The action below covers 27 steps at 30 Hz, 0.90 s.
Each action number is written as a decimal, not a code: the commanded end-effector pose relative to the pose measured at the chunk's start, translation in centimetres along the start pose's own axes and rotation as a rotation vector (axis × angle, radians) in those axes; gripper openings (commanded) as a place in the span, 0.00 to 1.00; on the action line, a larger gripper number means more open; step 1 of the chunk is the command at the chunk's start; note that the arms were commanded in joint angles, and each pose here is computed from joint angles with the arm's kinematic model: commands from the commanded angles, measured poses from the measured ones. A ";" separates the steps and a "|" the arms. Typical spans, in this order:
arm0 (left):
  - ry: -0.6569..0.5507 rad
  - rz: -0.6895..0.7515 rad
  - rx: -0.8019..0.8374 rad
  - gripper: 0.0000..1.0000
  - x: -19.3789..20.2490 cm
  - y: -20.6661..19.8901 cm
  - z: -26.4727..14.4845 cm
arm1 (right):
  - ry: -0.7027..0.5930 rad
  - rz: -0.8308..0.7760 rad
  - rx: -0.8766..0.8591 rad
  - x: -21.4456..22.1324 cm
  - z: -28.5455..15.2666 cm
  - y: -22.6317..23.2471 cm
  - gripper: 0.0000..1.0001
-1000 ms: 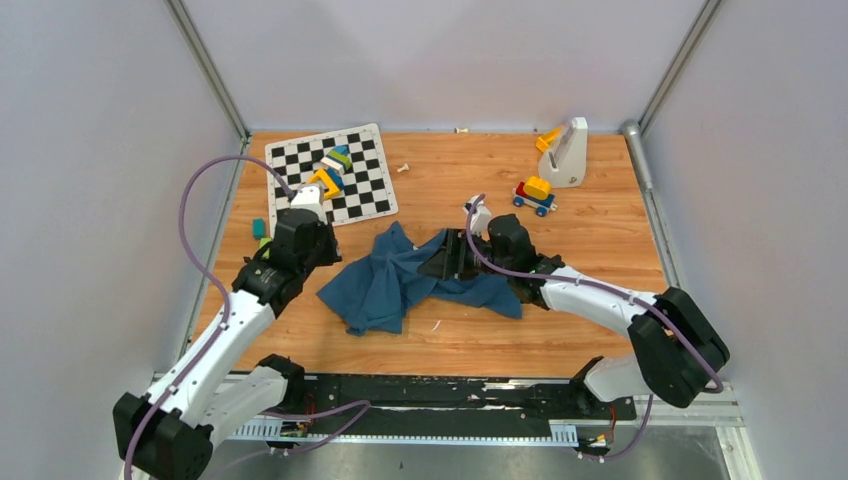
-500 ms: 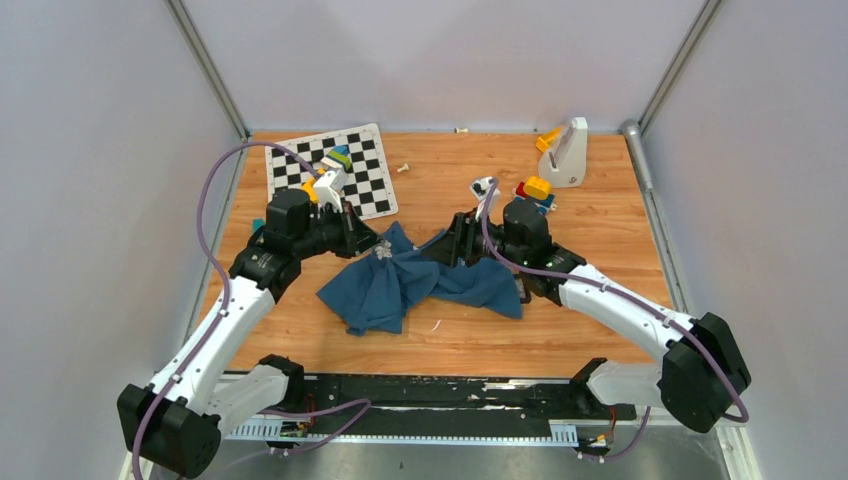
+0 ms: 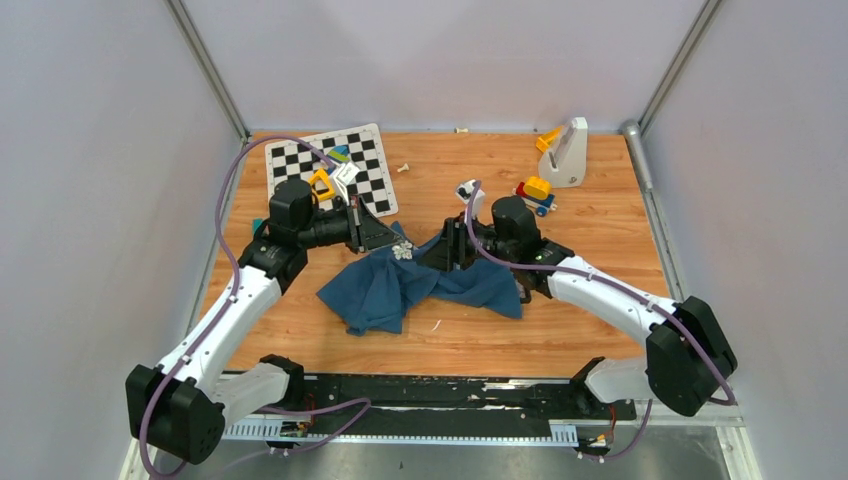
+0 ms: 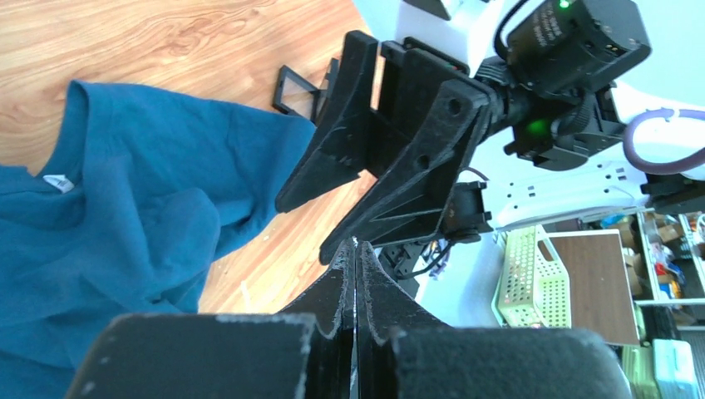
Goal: Remove the brooch from the garment
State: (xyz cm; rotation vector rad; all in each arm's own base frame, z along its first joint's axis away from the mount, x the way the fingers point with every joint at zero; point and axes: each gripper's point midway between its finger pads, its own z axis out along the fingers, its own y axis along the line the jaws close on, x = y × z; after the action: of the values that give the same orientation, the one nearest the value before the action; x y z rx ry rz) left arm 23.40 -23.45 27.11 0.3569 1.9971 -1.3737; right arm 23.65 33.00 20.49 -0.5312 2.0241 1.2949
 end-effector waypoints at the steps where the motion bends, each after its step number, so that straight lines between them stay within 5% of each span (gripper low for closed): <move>1: -0.002 0.018 0.086 0.00 -0.6 -1.6 0.0 | -0.013 -0.047 -0.088 -1.9 0.3 2.1 0.51; 27: 0.024 0.004 0.080 0.00 0.1 -0.7 0.4 | -0.009 -0.078 -0.237 -2.0 -0.5 5.0 0.50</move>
State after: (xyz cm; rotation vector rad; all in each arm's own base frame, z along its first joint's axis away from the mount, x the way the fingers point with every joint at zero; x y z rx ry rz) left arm 23.33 -24.02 26.91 0.3758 2.0060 -1.4357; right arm 21.49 34.30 22.10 -0.6765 1.9574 1.4681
